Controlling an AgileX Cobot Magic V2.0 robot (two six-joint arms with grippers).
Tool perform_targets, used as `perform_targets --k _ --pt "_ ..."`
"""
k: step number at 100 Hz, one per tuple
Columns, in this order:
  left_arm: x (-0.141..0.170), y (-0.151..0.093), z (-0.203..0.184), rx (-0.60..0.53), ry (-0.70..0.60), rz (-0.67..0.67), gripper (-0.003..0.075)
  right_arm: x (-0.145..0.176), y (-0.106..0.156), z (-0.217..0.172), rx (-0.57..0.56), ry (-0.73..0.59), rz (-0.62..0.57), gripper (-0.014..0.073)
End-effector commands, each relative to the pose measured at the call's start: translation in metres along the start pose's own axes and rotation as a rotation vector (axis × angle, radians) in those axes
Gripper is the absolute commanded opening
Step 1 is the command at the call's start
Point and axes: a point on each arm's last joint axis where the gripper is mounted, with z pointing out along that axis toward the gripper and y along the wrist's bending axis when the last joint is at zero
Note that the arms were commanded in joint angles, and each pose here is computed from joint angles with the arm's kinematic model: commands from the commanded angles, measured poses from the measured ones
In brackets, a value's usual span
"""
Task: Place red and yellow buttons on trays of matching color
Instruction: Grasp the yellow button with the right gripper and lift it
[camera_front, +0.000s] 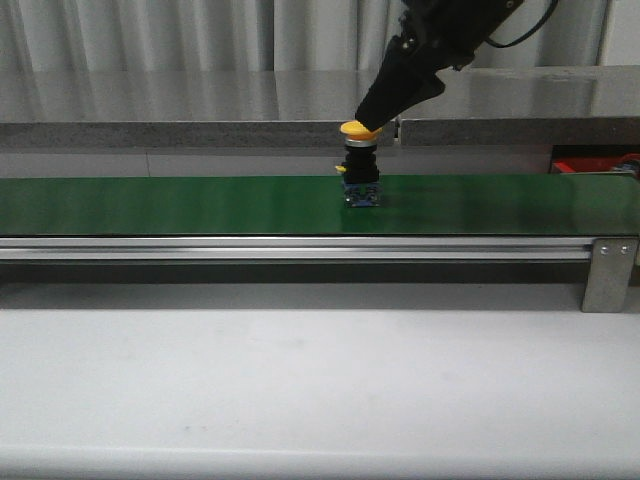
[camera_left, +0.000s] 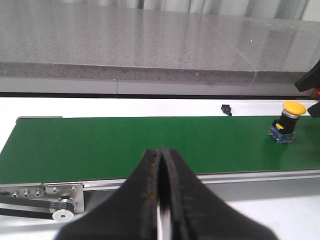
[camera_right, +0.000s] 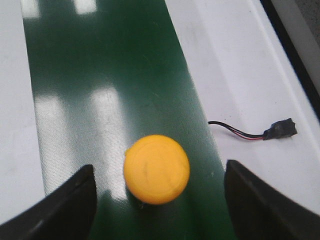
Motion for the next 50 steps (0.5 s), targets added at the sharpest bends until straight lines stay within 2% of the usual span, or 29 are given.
perform_targets --k 1,39,44,50 --pt "-0.014 -0.001 -0.002 -0.006 -0.088 -0.017 -0.002 -0.023 -0.001 -0.024 0.068 -0.083 -0.025 0.0533" --pt "-0.014 -0.001 -0.002 -0.006 -0.088 -0.017 -0.002 -0.001 -0.007 0.007 0.018 -0.028 0.011 0.0528" --pt "-0.014 -0.001 -0.002 -0.006 -0.088 -0.017 -0.002 -0.001 -0.007 0.007 0.019 -0.027 0.01 0.0506" --pt "-0.014 -0.001 -0.002 -0.006 -0.088 -0.017 -0.002 -0.001 -0.007 0.007 0.019 -0.027 0.011 0.0435"
